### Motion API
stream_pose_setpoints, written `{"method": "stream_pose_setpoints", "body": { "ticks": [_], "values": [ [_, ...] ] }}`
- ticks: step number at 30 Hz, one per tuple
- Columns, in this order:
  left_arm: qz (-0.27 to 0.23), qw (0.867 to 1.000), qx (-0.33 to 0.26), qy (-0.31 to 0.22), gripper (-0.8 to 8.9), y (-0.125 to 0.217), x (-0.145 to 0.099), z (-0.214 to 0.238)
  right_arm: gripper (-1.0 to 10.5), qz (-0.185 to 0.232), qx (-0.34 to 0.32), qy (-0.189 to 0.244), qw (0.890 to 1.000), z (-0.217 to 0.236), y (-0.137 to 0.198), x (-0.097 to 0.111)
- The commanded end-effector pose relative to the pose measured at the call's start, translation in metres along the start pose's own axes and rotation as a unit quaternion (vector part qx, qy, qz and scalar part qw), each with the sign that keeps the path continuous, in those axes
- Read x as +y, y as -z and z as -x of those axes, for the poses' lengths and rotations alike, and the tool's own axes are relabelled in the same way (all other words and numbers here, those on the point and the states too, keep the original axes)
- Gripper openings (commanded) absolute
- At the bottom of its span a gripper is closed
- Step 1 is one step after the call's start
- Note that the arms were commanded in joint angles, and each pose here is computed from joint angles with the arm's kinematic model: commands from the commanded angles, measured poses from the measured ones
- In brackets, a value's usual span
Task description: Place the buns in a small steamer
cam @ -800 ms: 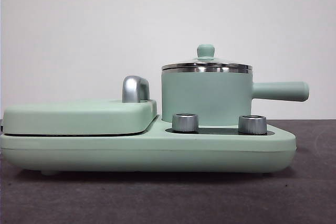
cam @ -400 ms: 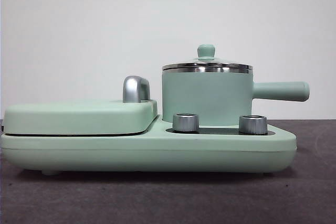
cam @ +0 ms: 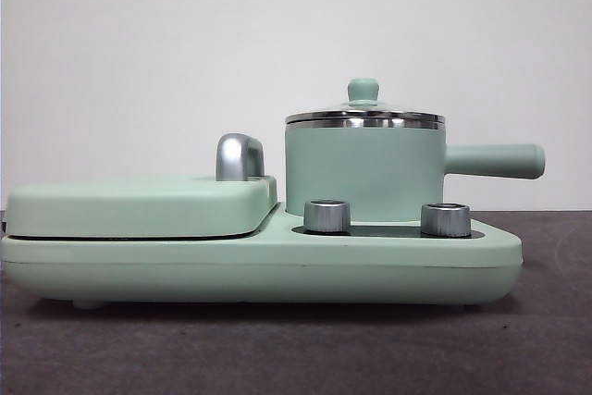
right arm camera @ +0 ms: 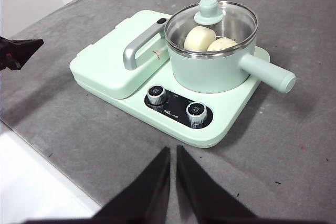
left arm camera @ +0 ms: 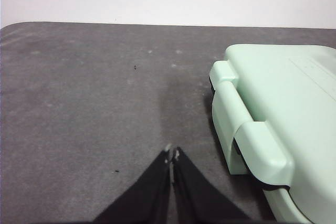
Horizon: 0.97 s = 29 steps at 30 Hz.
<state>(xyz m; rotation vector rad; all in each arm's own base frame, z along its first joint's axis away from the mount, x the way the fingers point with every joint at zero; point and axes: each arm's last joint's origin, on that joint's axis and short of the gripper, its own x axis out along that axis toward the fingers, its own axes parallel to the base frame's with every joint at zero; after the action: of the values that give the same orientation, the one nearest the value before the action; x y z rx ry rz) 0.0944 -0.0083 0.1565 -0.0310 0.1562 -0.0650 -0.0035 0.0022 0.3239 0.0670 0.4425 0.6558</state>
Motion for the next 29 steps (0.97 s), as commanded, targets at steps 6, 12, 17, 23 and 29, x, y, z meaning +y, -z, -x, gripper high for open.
{"method": "stream_pose_setpoints", "body": {
  "ticks": [6,12,17,23,29],
  "values": [
    [-0.007,1.0,0.012,-0.002,0.11,0.007,0.0,-0.002,0.2,-0.004,-0.008,0.012,1.0,-0.001,0.0,0.0],
    [-0.007,1.0,0.012,-0.002,0.11,0.007,0.0,-0.002,0.2,-0.038,-0.071,0.119,0.99,-0.043,0.013,-0.017],
    [-0.007,1.0,0.012,-0.002,0.11,0.007,0.0,-0.002,0.2,-0.028,-0.18,0.192,0.964,-0.086,0.033,-0.05],
    [-0.007,1.0,0.012,-0.002,0.11,0.007,0.0,-0.002,0.2,-0.015,-0.212,0.261,0.942,-0.121,0.079,-0.084],
    [-0.007,1.0,0.012,-0.002,0.11,0.007,0.0,-0.002,0.2,-0.018,-0.161,0.312,0.936,-0.134,0.112,-0.094]
  ]
}}
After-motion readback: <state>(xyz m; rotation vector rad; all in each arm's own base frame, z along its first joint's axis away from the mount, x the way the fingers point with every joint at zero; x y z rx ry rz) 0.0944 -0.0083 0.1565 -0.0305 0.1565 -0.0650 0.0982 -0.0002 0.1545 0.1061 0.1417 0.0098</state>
